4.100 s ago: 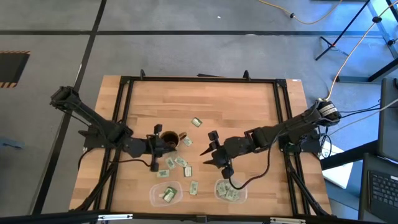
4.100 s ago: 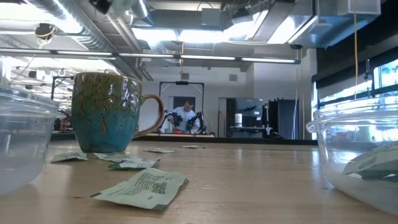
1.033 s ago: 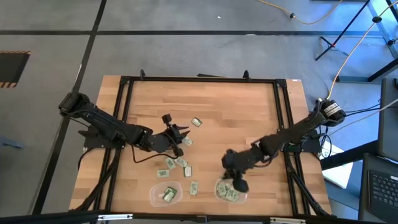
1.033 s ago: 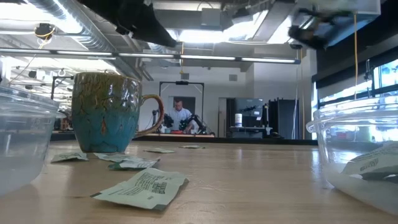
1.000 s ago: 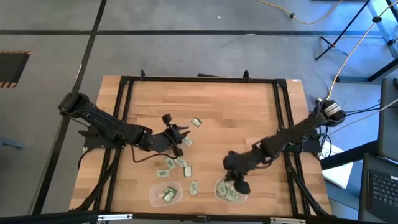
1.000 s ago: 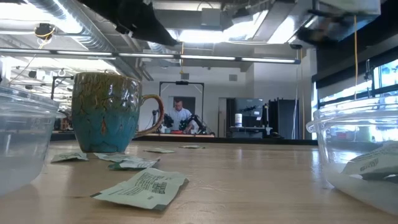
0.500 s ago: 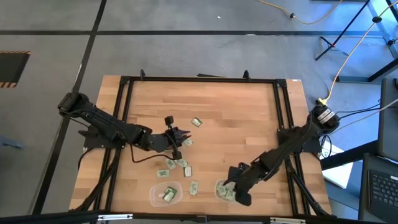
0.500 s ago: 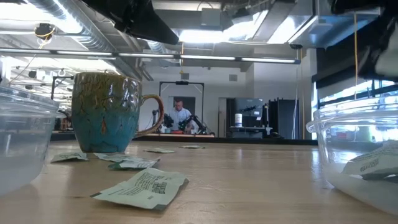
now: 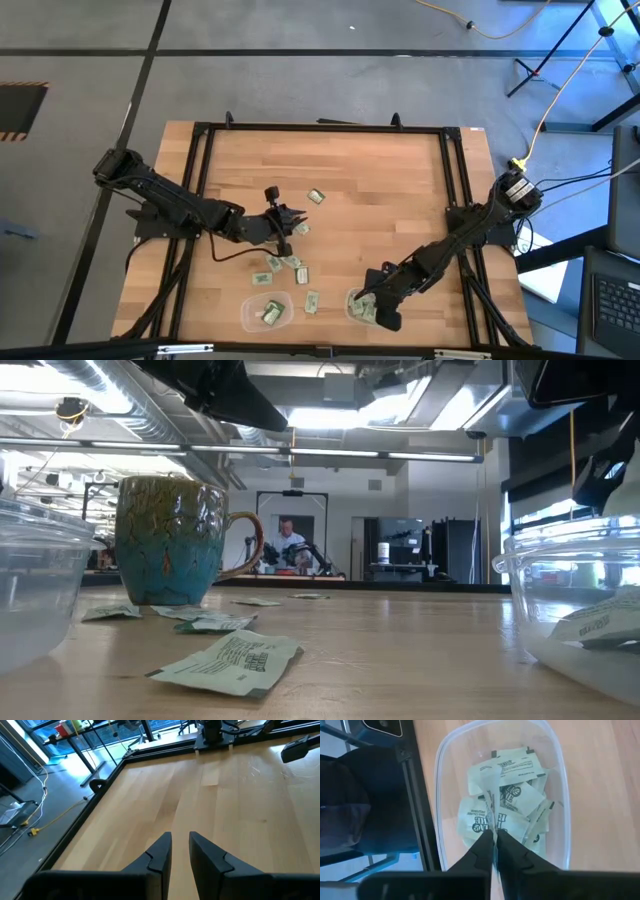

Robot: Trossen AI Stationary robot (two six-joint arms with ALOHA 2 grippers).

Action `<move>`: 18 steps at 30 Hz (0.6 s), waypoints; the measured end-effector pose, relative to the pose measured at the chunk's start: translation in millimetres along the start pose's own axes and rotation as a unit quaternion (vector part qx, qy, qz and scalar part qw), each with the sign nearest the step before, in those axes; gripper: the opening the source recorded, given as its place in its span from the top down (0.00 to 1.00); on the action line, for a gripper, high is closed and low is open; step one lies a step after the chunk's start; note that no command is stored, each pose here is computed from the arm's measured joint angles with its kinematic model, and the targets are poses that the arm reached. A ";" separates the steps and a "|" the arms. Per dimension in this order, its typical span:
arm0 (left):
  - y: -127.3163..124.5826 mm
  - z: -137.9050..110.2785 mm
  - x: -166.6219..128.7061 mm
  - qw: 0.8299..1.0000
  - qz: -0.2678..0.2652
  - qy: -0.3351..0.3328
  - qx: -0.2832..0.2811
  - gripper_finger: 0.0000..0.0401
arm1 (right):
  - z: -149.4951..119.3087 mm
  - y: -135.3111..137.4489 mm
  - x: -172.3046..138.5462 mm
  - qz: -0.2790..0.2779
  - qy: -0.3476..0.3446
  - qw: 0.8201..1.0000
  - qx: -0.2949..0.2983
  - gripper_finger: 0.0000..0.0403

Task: Pick and place items into bin
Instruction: Put the white stevia packet into the right transparent bin

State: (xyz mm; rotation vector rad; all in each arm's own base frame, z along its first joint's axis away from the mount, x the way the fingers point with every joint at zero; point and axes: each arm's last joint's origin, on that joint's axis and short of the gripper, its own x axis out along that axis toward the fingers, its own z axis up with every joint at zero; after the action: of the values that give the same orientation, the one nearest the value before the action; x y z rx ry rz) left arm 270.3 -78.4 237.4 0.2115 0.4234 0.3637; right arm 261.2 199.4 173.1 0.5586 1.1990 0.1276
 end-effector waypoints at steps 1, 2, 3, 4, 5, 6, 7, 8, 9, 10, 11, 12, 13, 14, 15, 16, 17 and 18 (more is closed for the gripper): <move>0.0 0.0 0.0 1.000 0.000 0.000 0.000 0.85 | 0.0 0.0 0.0 0.000 0.000 1.000 0.000 0.94; 0.0 0.0 0.0 1.000 0.000 0.000 0.000 0.85 | 0.0 0.0 0.0 0.000 0.000 1.000 0.000 0.92; -0.1 -0.1 0.1 1.000 0.000 0.000 0.000 0.85 | 0.0 0.0 0.0 0.000 0.000 1.000 -0.001 0.90; -0.1 -0.1 0.1 1.000 0.000 0.000 0.000 0.85 | -0.1 0.0 0.0 0.000 0.001 1.000 -0.001 0.87; -0.1 -0.2 0.1 1.000 -0.001 0.001 0.000 0.84 | -0.3 0.1 0.0 0.003 0.004 1.000 -0.001 0.84; -0.3 -0.4 0.1 1.000 -0.004 0.001 -0.002 0.84 | -0.5 0.3 0.0 0.005 0.008 1.000 -0.001 0.81; -0.4 -0.7 0.1 1.000 -0.006 0.003 -0.005 0.84 | -0.6 0.3 0.0 0.006 0.010 1.000 -0.001 0.78; -0.7 -1.2 0.1 1.000 -0.011 0.006 -0.007 0.84 | -0.7 0.3 0.0 0.007 0.011 1.000 -0.001 0.74; -0.9 -1.8 0.0 1.000 -0.015 0.008 -0.007 0.85 | -0.7 0.2 0.0 0.006 0.011 1.000 -0.001 0.71; -0.9 -2.4 0.0 1.000 -0.017 0.011 -0.007 0.85 | -0.7 0.2 -0.6 0.006 0.011 1.000 -0.001 0.69; -0.9 -2.8 0.0 1.000 -0.016 0.013 -0.009 0.85 | -0.8 0.1 -2.0 0.006 0.011 1.000 -0.001 0.67; -0.9 -3.3 0.0 1.000 -0.016 0.015 -0.009 0.85 | 0.2 0.1 -3.6 0.008 0.009 1.000 0.000 0.65; -0.9 -3.9 0.0 1.000 -0.017 0.017 -0.009 0.85 | 1.2 0.5 -5.9 0.010 0.005 1.000 0.000 0.64; -1.1 -4.2 -1.0 1.000 -0.020 0.019 -0.006 0.85 | 2.1 0.6 -8.7 0.010 0.002 1.000 0.000 0.63; -1.0 -3.9 -3.0 0.999 -0.027 0.020 -0.004 0.85 | 3.6 1.0 -12.0 0.011 -0.005 1.000 -0.002 0.62; -1.1 -2.5 -6.1 0.999 -0.040 0.018 -0.005 0.85 | 5.8 1.9 -15.3 0.013 -0.013 1.000 -0.009 0.62; -0.8 -0.5 -10.6 0.998 -0.057 0.015 -0.007 0.85 | 7.7 2.2 -19.1 0.013 -0.024 0.999 -0.016 0.62; -0.2 1.8 -16.2 0.997 -0.074 0.011 -0.012 0.85 | 9.6 1.9 -23.9 0.011 -0.036 0.999 -0.019 0.62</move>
State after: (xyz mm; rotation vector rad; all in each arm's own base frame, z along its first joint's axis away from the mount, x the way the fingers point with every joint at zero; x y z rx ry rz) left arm 257.4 -85.1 244.8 0.1526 0.4540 0.2254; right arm 261.4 188.6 196.6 0.5397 1.1178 0.1473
